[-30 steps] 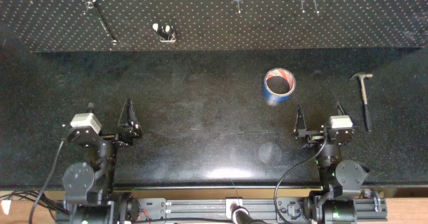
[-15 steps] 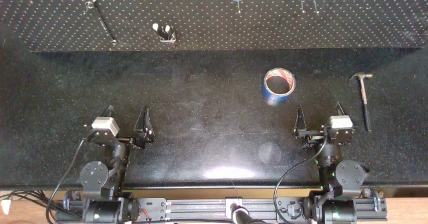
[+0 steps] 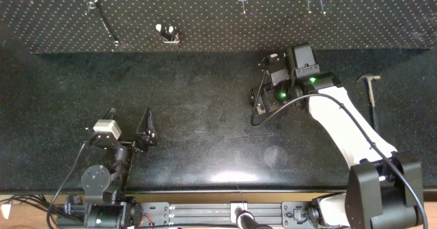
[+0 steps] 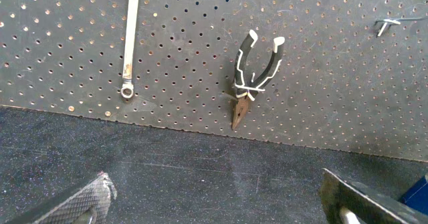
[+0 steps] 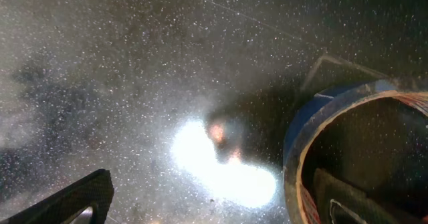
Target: Place Tools Onto Pegboard
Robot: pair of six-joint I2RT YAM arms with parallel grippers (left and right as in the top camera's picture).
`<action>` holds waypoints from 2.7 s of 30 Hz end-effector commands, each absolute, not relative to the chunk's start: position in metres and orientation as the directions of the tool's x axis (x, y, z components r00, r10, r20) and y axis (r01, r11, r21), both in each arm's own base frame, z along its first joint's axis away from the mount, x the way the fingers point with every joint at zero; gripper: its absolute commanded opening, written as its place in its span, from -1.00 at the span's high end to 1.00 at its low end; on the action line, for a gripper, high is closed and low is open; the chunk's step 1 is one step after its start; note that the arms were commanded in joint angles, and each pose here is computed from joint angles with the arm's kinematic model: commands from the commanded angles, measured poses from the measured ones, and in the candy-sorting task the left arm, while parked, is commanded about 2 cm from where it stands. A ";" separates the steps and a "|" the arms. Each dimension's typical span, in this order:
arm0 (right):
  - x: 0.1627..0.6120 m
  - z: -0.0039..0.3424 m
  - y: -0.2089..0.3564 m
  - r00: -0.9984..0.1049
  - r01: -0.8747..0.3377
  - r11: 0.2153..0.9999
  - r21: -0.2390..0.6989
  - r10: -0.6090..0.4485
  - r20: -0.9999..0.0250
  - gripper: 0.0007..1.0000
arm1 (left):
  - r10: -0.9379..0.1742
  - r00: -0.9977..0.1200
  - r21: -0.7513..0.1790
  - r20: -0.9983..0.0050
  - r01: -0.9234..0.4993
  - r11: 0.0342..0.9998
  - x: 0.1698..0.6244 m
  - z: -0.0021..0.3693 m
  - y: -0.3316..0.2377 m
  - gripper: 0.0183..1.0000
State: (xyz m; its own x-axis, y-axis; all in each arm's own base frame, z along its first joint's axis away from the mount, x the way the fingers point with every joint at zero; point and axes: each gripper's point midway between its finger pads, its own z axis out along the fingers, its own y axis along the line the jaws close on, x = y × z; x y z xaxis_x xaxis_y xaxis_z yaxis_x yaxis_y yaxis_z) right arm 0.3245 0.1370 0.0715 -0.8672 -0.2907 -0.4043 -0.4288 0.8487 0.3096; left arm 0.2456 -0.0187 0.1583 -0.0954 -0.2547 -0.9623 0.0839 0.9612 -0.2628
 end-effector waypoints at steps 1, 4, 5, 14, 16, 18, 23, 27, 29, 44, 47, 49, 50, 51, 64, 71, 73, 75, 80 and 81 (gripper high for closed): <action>0.342 0.076 0.123 -0.855 -0.413 0.865 0.284 -0.261 -0.448 -0.95 | -0.249 -0.097 -0.259 -0.964 0.097 0.961 0.245 0.158 -0.021 -0.99; 0.331 0.062 0.137 -0.868 -0.431 0.845 0.316 -0.293 -0.401 -0.95 | -0.249 -0.097 -0.259 -0.964 0.097 0.961 0.245 0.158 -0.021 -0.99; 0.325 0.051 0.146 -0.872 -0.444 0.835 0.324 -0.321 -0.369 -0.96 | -0.249 -0.097 -0.259 -0.964 0.097 0.961 0.245 0.158 -0.021 -0.99; 0.375 0.183 0.134 -0.511 -0.261 0.896 0.360 0.188 -0.839 0.85 | -0.249 -0.097 -0.259 -0.964 0.097 0.961 0.245 0.158 -0.021 -0.99; 0.373 0.243 0.158 -0.321 -0.385 0.853 0.353 0.235 -0.917 0.85 | -0.249 -0.097 -0.259 -0.964 0.097 0.961 0.245 0.158 -0.021 -0.99; 0.370 0.306 0.185 -0.165 -0.500 0.799 0.334 0.291 -0.943 0.85 | -0.249 -0.097 -0.259 -0.964 0.097 0.961 0.245 0.158 -0.021 -0.99; 0.392 0.325 0.202 -0.153 -0.521 0.786 0.333 0.298 -0.942 0.85 | -0.249 -0.097 -0.259 -0.964 0.097 0.961 0.245 0.158 -0.021 -0.99; 0.425 0.310 0.217 -0.193 -0.507 0.792 0.340 0.281 -0.940 0.85 | -0.249 -0.097 -0.259 -0.964 0.097 0.961 0.245 0.158 -0.021 -0.99; 0.442 0.303 0.228 -0.210 -0.506 0.791 0.343 0.273 -0.939 0.85 | -0.249 -0.097 -0.259 -0.964 0.097 0.961 0.245 0.158 -0.021 -0.99; 0.448 0.301 0.243 -0.218 -0.527 0.777 0.343 0.267 -0.939 0.22 | -0.249 -0.097 -0.259 -0.964 0.097 0.961 0.245 0.158 -0.021 -0.99; 0.447 0.298 0.243 -0.232 -0.522 0.779 0.346 0.260 -0.937 0.21 | -0.249 -0.097 -0.259 -0.964 0.097 0.961 0.245 0.158 -0.021 -0.99; 0.445 0.292 0.242 -0.261 -0.511 0.785 0.350 0.246 -0.933 -0.19 | -0.249 -0.097 -0.259 -0.964 0.097 0.961 0.245 0.158 -0.021 -0.99; 0.445 0.291 0.241 -0.264 -0.509 0.786 0.351 0.245 -0.933 -0.31 | -0.249 -0.097 -0.259 -0.964 0.097 0.961 0.245 0.158 -0.021 -0.99; 0.445 0.289 0.241 -0.271 -0.507 0.787 0.352 0.242 -0.932 -0.95 | -0.249 -0.097 -0.259 -0.964 0.097 0.961 0.245 0.158 -0.021 -0.99; 0.338 0.278 0.212 -0.430 -0.596 0.742 0.307 0.027 -0.902 -0.43 | -0.249 -0.097 -0.259 -0.964 0.097 0.961 0.245 0.158 -0.021 -0.99; 0.245 0.059 -0.137 -0.980 0.050 0.999 -0.017 0.046 -0.196 -0.91 | -0.249 -0.097 -0.259 -0.964 0.097 0.961 0.245 0.158 -0.021 -0.99; 0.235 0.033 -0.140 -0.993 -0.048 0.999 0.018 -0.045 -0.110 -0.91 | -0.249 -0.097 -0.259 -0.964 0.097 0.961 0.245 0.158 -0.021 -0.99; 0.235 0.025 -0.163 -0.976 -0.202 0.975 -0.089 -0.207 -0.059 -0.92 | -0.249 -0.097 -0.259 -0.964 0.097 0.961 0.245 0.158 -0.021 -0.99; 0.254 0.014 -0.189 -0.972 -0.213 0.974 -0.076 -0.219 -0.083 -0.93 | -0.249 -0.097 -0.259 -0.964 0.097 0.961 0.245 0.158 -0.021 -0.99; 0.263 0.008 -0.180 -0.967 -0.218 0.976 -0.018 -0.219 -0.131 -0.93 | -0.249 -0.097 -0.259 -0.964 0.097 0.961 0.245 0.158 -0.021 -0.99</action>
State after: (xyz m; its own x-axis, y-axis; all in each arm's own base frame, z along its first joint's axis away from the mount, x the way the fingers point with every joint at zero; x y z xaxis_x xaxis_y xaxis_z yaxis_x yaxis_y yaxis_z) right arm 0.2530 -0.1889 0.0212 -0.9761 -0.1991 -0.0872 -0.1909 0.9771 -0.0941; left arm 0.2454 -0.0199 0.1585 -0.0965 -0.2546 -0.9622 0.0907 0.9605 -0.2632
